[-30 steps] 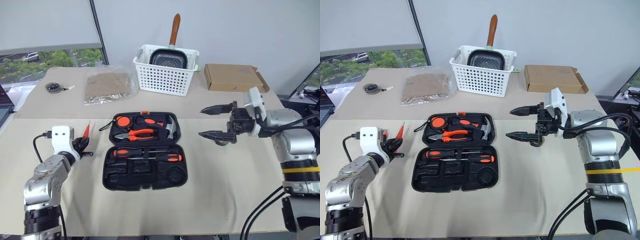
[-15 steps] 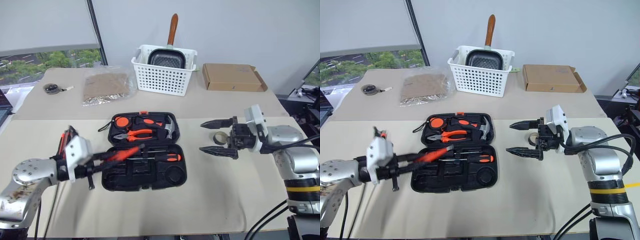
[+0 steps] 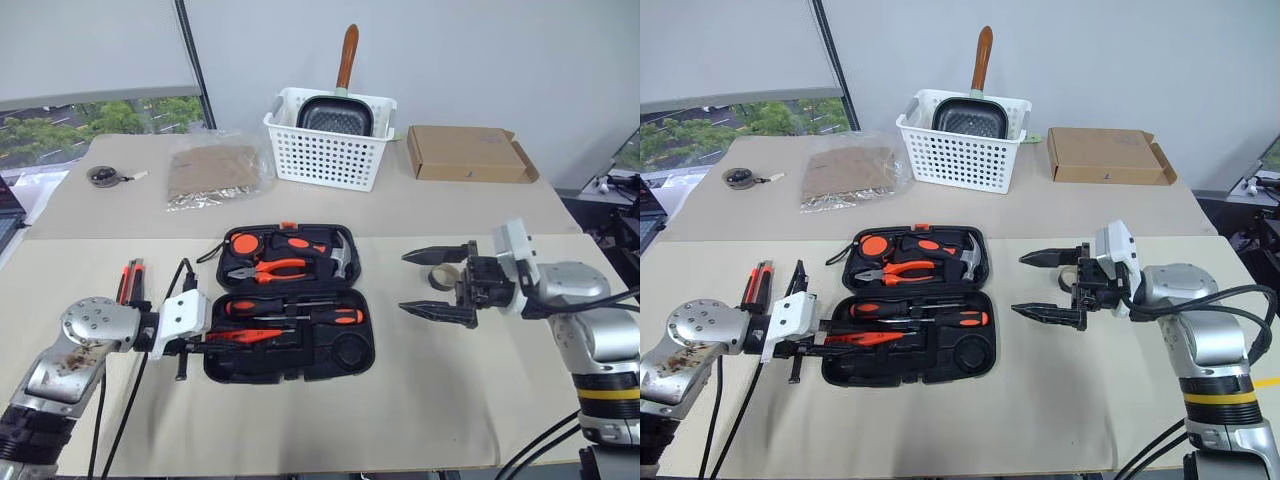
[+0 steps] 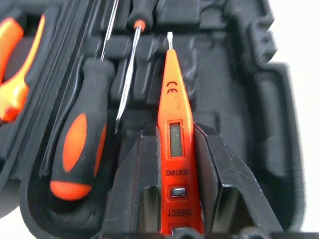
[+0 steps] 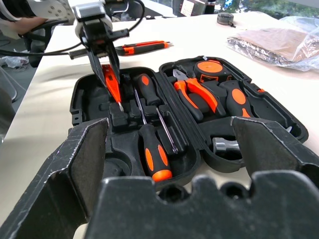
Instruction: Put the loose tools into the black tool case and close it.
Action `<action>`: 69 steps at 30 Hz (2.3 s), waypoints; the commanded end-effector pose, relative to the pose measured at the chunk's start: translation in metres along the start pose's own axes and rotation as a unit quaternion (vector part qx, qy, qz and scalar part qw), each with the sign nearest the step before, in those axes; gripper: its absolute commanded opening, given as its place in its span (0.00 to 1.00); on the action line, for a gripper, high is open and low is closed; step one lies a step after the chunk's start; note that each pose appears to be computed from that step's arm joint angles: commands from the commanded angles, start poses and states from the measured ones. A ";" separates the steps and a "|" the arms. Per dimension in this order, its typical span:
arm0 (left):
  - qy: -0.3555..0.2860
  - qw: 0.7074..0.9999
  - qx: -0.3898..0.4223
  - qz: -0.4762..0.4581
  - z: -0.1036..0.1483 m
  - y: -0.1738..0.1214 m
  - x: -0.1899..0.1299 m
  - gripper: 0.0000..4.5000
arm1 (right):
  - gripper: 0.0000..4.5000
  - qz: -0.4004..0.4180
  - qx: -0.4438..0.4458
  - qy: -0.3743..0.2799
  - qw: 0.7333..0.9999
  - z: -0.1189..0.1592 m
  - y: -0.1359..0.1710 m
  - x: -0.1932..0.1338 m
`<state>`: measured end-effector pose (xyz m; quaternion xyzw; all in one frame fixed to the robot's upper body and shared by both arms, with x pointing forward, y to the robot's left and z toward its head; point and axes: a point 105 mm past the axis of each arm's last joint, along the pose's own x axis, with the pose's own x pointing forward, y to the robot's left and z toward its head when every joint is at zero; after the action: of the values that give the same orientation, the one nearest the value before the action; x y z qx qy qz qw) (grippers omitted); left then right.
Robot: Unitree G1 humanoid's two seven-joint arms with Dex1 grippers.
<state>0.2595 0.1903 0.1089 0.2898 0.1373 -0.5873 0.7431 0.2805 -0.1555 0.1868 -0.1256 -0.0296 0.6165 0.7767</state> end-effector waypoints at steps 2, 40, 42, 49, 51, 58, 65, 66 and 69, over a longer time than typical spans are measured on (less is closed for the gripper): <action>0.009 1.000 0.021 -0.004 0.004 0.006 0.008 0.11 | 1.00 -0.014 -0.028 -0.008 0.999 0.010 0.002 -0.003; 0.108 0.992 0.053 -0.034 0.004 0.013 0.011 0.11 | 1.00 -0.029 -0.032 -0.009 0.999 0.002 0.008 -0.004; 0.118 0.991 0.056 -0.038 0.002 0.013 0.010 0.11 | 1.00 -0.029 -0.033 -0.009 0.999 0.003 0.007 -0.003; 0.118 0.990 0.055 -0.046 0.001 0.010 0.016 0.11 | 1.00 -0.034 -0.034 -0.010 0.999 0.003 0.006 -0.004; 0.116 0.990 0.056 -0.051 0.001 0.008 0.020 0.11 | 1.00 -0.035 -0.034 -0.010 0.999 0.002 0.006 -0.004; 0.124 0.990 0.061 -0.032 0.003 0.015 0.028 0.11 | 1.00 -0.039 -0.036 -0.009 0.999 0.001 0.006 -0.006; 0.127 0.990 0.055 -0.041 0.003 0.011 0.031 0.11 | 1.00 -0.041 -0.039 -0.010 0.998 0.001 0.006 -0.007; 0.128 0.990 0.054 -0.039 0.002 0.011 0.031 0.11 | 1.00 -0.041 -0.039 -0.010 0.998 0.001 0.006 -0.007; 0.130 0.990 0.052 -0.033 0.003 0.014 0.029 0.22 | 1.00 -0.042 -0.040 -0.011 0.998 0.001 0.006 -0.006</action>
<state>0.2809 0.1629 0.1095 0.3909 0.1844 -0.5833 0.6877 0.2743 -0.1577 0.1754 -0.1317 -0.0398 0.5909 0.7949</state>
